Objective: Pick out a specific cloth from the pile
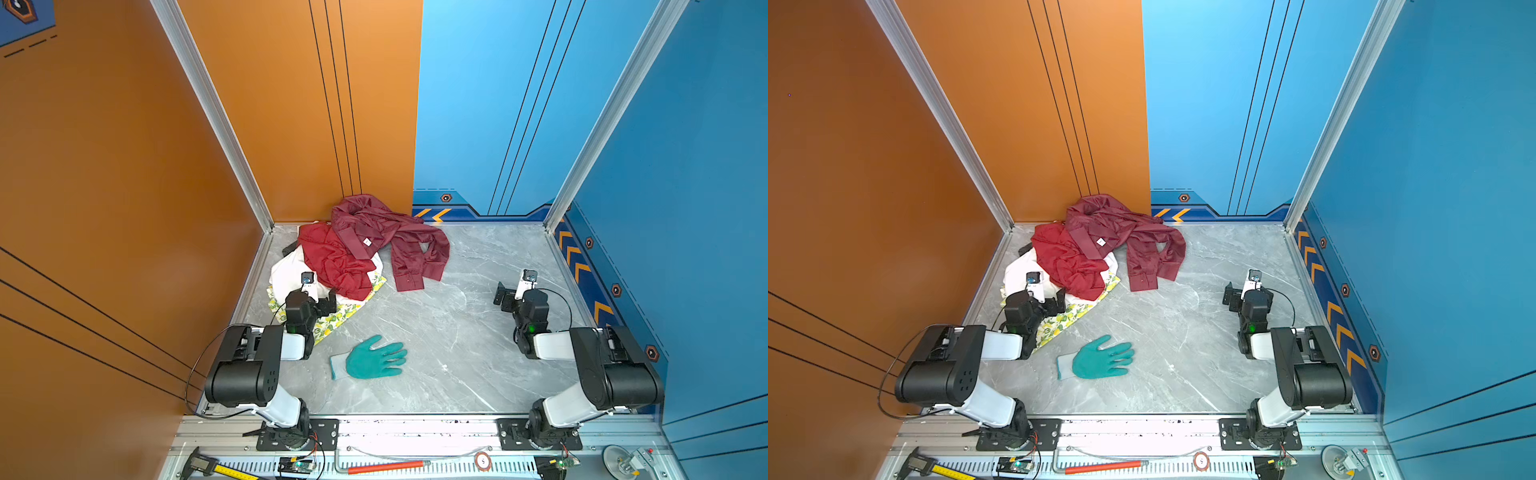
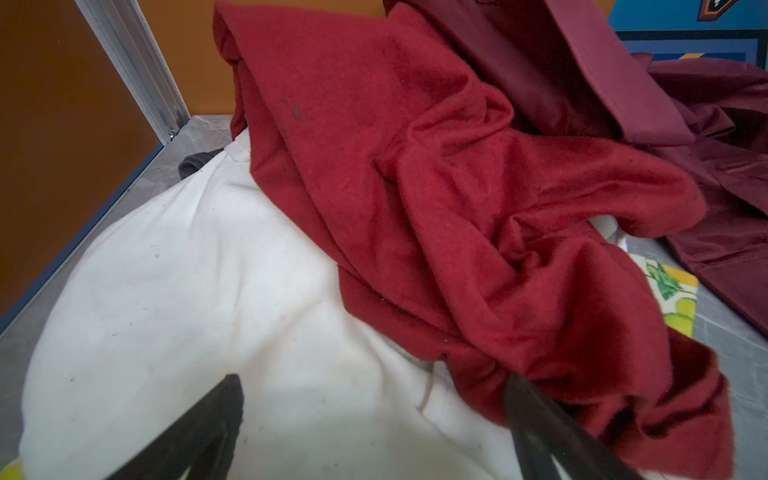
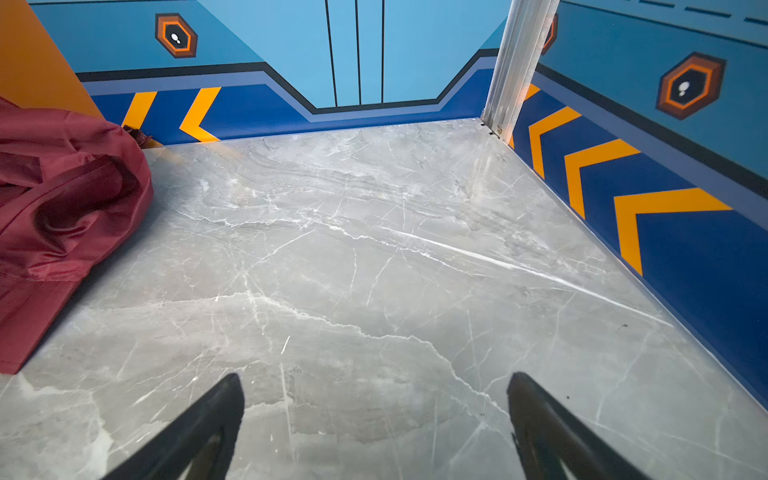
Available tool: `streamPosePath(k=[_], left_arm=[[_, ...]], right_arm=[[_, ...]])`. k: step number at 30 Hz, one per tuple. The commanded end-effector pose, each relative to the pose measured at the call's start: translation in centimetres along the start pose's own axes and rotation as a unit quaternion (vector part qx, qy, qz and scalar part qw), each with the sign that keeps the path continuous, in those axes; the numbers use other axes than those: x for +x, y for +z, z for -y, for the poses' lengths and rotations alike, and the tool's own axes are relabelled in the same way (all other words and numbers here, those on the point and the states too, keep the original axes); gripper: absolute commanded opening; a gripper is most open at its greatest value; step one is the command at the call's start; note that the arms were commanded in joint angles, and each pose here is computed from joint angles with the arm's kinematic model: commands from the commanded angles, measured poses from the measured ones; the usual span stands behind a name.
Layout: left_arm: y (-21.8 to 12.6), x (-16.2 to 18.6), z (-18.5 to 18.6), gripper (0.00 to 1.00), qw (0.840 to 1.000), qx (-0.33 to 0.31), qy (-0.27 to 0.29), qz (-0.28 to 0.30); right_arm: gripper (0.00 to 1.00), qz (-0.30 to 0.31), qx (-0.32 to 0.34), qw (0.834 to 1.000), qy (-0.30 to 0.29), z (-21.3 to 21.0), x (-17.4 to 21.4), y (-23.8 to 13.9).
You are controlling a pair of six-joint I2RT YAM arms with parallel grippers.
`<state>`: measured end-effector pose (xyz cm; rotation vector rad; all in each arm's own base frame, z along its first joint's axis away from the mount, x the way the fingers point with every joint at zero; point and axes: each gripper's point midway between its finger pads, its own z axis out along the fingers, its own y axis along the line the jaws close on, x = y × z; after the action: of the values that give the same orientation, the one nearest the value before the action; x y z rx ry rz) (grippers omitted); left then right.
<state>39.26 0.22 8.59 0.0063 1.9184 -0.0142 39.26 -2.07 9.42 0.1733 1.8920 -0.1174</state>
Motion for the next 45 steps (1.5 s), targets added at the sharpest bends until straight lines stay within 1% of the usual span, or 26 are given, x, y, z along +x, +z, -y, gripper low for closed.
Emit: streamPosePath(k=[1, 10, 14, 20, 24, 28, 37, 41, 45], left_arm=[[0.3, -0.5, 0.1, 0.98, 1.0, -0.001, 0.006, 0.003], [0.3, -0.6, 0.2, 0.98, 1.0, -0.001, 0.007, 0.003], [0.2, -0.4, -0.9, 0.98, 1.0, -0.031, -0.004, 0.002], [0.2, -0.4, -1.0, 0.98, 1.0, -0.03, -0.009, 0.002], [0.2, -0.4, -0.9, 0.98, 0.999, -0.035, -0.004, 0.001], [0.3, -0.5, -0.7, 0.98, 0.998, -0.063, 0.017, -0.002], [0.3, -0.5, -0.7, 0.98, 0.998, -0.066, 0.019, -0.003], [-0.3, -0.6, -1.2, 0.98, 0.995, -0.099, 0.023, 0.006], [-0.4, -0.6, -0.9, 0.98, 0.995, -0.098, 0.028, 0.009]], right_arm=[[0.99, -0.004, -0.001, 1.0, -0.007, -0.1, 0.1, 0.1], [1.0, -0.004, 0.0, 1.0, -0.007, -0.1, 0.1, 0.1], [1.0, -0.004, 0.0, 1.0, -0.007, -0.1, 0.0, 0.1], [1.0, -0.004, 0.0, 1.0, -0.007, -0.1, 0.1, 0.1], [1.0, -0.004, -0.002, 1.0, -0.006, -0.1, 0.0, 0.1], [1.0, -0.005, -0.001, 1.0, -0.007, -0.1, 0.1, 0.1], [1.0, -0.005, 0.0, 1.0, -0.008, -0.1, 0.1, 0.1], [1.0, -0.001, 0.004, 1.0, -0.014, -0.2, 0.0, -0.1], [1.0, 0.006, 0.003, 1.0, -0.025, -0.6, -0.1, -0.4]])
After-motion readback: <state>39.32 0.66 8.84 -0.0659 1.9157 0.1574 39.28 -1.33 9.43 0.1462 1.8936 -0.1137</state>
